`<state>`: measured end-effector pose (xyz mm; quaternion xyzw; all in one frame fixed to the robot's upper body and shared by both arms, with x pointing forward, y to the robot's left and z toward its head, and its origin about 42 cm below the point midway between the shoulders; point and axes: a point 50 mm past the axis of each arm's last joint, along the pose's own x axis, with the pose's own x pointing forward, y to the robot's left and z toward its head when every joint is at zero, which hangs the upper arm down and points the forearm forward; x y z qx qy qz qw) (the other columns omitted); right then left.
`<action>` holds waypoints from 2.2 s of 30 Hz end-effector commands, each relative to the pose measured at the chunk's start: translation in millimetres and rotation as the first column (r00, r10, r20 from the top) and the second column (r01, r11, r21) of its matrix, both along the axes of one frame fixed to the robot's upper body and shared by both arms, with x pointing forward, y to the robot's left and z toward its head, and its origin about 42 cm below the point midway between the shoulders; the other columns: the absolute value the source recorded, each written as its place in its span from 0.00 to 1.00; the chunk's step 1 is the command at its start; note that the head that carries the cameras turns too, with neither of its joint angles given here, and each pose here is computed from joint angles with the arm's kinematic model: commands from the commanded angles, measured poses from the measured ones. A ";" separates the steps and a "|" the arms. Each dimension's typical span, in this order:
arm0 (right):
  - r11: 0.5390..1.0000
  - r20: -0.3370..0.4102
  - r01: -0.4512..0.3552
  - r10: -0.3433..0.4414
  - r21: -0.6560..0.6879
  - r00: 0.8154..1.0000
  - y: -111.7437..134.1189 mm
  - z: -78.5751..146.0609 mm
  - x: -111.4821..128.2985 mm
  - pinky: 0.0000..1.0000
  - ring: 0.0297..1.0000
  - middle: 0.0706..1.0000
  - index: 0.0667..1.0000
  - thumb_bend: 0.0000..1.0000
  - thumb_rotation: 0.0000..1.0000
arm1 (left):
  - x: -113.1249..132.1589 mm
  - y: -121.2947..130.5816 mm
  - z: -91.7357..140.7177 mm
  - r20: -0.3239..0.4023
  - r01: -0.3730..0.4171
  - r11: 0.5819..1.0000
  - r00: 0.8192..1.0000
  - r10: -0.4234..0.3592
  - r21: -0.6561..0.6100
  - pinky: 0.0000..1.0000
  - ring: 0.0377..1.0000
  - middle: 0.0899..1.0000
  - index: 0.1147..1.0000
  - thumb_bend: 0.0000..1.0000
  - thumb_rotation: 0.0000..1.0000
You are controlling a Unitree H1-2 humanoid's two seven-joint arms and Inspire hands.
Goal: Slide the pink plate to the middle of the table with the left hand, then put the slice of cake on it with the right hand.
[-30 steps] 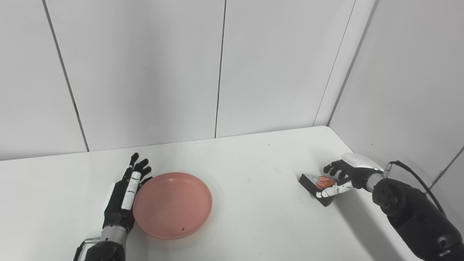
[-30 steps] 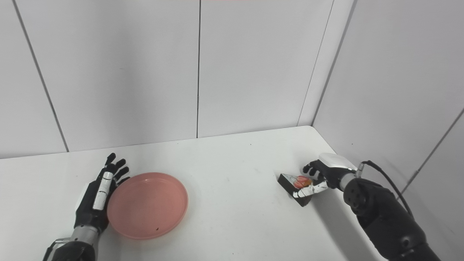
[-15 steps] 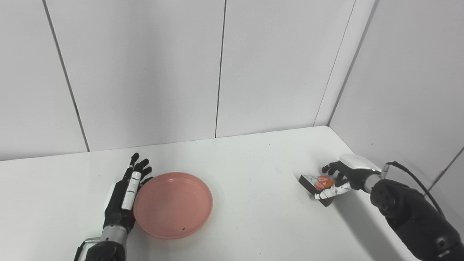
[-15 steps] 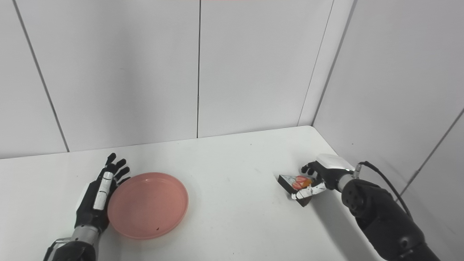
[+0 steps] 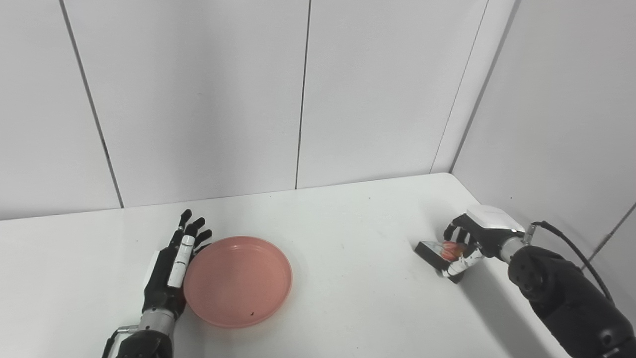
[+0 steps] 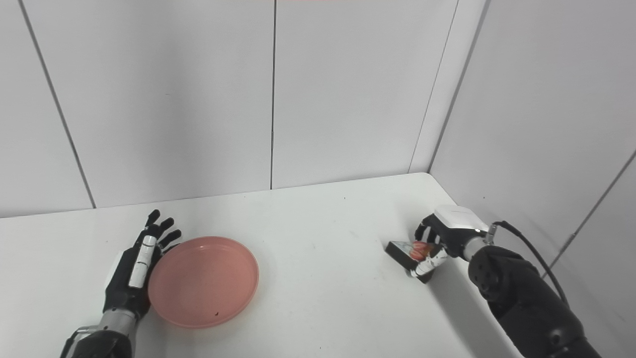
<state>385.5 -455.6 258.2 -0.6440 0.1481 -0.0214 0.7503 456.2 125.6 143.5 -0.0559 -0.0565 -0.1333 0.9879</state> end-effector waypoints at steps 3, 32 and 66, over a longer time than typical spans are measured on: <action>0.999 0.013 0.033 -0.033 -0.035 0.999 -7.0 13.2 0.1 0.24 0.28 0.43 0.45 0.54 0.01 | -12.3 -2.1 -27.8 -0.119 0.014 1.000 0.993 -0.013 0.002 0.79 0.87 0.93 0.98 0.74 0.88; 0.998 0.211 -0.068 0.070 -0.015 0.975 14.5 48.6 -3.9 0.22 0.26 0.43 0.45 0.53 0.01 | -11.4 -4.7 -31.1 -0.126 0.029 1.000 0.992 -0.029 0.001 0.78 0.85 0.94 0.97 0.74 0.88; 0.867 0.402 -0.498 0.452 0.010 0.796 169.4 97.9 39.6 0.25 0.30 0.44 0.45 0.53 0.01 | -10.5 -46.5 -41.6 -0.126 0.046 0.999 0.991 -0.044 0.008 0.75 0.81 0.91 0.96 0.65 0.89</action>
